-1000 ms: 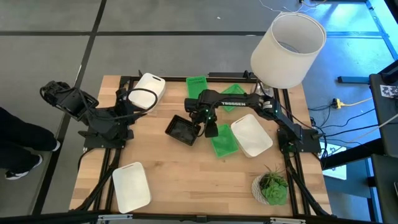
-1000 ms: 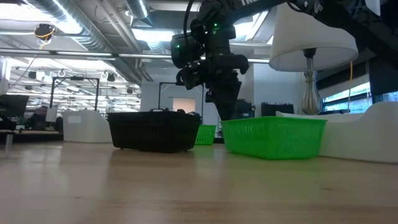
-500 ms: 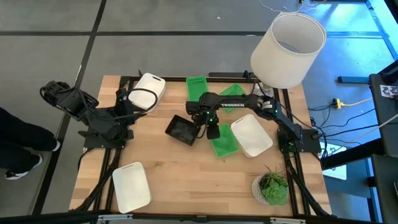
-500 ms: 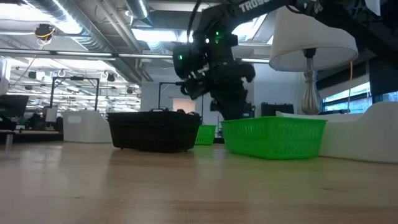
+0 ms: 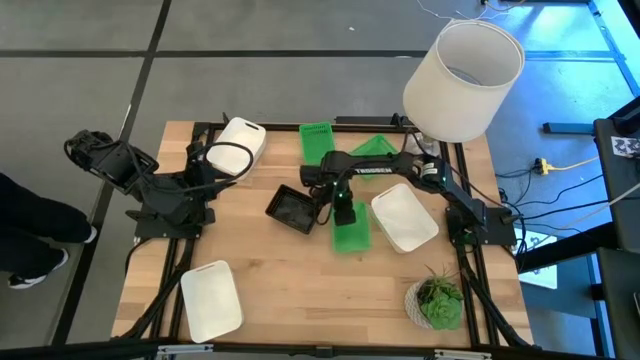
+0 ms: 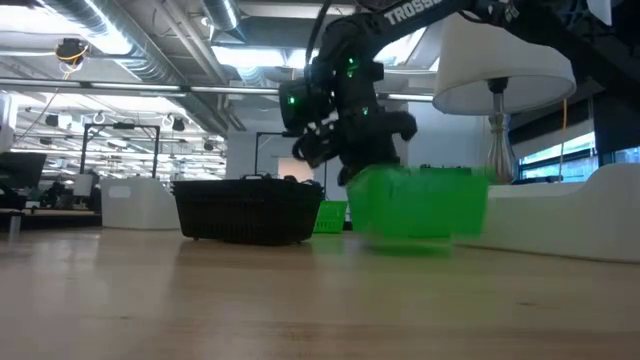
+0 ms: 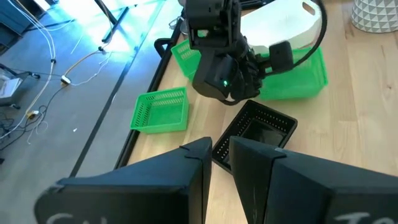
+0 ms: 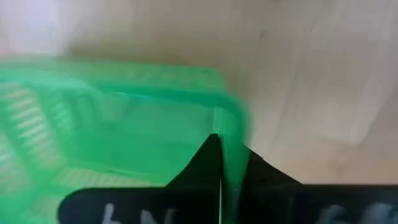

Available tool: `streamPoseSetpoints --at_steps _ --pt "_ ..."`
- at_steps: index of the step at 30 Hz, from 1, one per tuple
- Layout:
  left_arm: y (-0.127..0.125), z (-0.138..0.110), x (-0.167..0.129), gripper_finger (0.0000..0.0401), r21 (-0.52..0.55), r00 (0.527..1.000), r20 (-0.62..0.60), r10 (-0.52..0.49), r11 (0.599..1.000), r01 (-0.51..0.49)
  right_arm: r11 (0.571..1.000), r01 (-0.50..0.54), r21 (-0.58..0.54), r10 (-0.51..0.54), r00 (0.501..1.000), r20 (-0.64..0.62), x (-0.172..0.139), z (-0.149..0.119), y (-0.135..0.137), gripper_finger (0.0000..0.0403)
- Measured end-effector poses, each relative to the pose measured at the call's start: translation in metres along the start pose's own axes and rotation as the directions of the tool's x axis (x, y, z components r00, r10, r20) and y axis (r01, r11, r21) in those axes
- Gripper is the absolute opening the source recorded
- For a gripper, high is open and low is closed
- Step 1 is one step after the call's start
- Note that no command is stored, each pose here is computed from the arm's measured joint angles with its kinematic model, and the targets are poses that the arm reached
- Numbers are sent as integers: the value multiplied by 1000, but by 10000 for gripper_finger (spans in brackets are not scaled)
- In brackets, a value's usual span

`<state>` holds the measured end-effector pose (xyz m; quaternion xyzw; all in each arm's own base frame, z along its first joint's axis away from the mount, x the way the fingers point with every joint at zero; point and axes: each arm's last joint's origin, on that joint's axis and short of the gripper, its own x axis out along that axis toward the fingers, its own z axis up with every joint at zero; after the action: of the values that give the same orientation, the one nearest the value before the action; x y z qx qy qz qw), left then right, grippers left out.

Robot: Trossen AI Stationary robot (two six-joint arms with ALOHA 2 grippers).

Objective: Stack baskets by color
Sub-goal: Stack the bottom green bin on the top left green bin

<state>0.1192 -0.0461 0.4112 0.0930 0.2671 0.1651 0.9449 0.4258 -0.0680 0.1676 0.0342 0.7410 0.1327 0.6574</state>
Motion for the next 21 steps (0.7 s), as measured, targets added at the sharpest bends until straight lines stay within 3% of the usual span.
streamPoseSetpoints --at_steps 5,10,13,16,21 --pt "0 0 0 50 -1 1000 0 0 1000 0 998 43 -41 -44 999 -8 -40 -7 -8 2" --pt "0 1 0 50 -7 1000 6 -1 1000 1 973 218 -76 -210 973 101 -90 -12 -26 2" --pt "0 1 0 50 -8 1000 10 13 1000 -13 939 335 -72 -316 928 199 -118 -15 -40 1" --pt "1 1 0 50 -8 999 20 47 999 -47 889 456 -33 -424 850 312 -134 -16 -58 1" --pt "4 2 2 50 -21 996 19 91 996 -91 834 551 39 -510 741 437 -151 -19 -89 1"
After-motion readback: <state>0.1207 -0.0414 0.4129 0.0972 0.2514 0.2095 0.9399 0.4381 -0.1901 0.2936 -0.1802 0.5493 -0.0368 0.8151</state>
